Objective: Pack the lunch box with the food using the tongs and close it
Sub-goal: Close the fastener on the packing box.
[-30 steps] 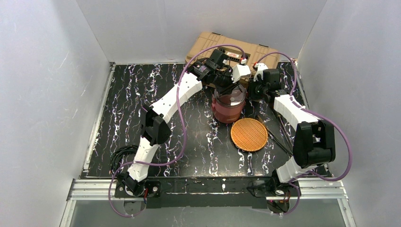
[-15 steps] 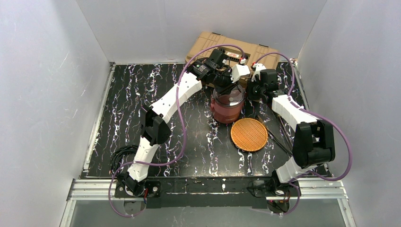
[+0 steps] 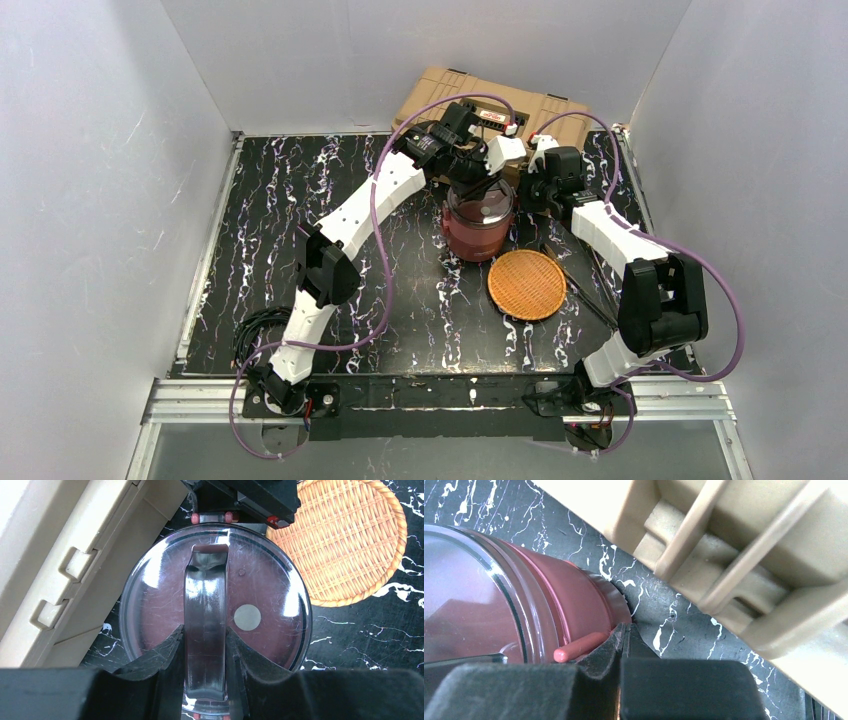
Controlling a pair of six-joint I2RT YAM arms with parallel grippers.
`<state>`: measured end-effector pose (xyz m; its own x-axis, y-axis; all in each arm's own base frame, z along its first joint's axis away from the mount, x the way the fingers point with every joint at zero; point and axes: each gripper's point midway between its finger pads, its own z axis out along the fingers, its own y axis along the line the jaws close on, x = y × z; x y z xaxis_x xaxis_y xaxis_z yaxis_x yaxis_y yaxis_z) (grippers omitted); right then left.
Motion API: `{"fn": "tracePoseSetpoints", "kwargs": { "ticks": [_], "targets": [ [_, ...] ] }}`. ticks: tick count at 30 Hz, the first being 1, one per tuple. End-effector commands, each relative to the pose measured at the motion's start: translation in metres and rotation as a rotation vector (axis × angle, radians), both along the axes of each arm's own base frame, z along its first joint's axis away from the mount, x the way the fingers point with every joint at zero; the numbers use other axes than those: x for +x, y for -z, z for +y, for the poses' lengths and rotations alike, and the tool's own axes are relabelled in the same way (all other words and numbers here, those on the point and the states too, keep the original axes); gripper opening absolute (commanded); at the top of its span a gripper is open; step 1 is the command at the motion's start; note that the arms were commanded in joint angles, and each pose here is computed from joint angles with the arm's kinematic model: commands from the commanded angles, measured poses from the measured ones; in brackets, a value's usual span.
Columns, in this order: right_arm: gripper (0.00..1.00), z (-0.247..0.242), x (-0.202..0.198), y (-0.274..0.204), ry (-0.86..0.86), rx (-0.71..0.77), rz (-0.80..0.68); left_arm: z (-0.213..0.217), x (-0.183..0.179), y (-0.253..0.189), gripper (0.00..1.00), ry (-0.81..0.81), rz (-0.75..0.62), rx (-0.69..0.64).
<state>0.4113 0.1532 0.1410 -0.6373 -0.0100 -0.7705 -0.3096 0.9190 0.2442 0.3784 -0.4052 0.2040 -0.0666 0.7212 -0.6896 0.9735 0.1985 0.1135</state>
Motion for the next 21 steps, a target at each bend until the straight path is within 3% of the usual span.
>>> {"fn": "tracePoseSetpoints", "kwargs": {
  "ticks": [1, 21],
  "targets": [
    [0.01, 0.134, -0.076, -0.073, -0.500, 0.349, -0.005, -0.020, -0.038, 0.113, 0.08, 0.071, 0.223, 0.145],
    [0.01, 0.164, -0.090, -0.092, -0.582, 0.387, -0.044, -0.019, -0.038, 0.115, 0.00, 0.066, 0.226, 0.151]
  ]
}}
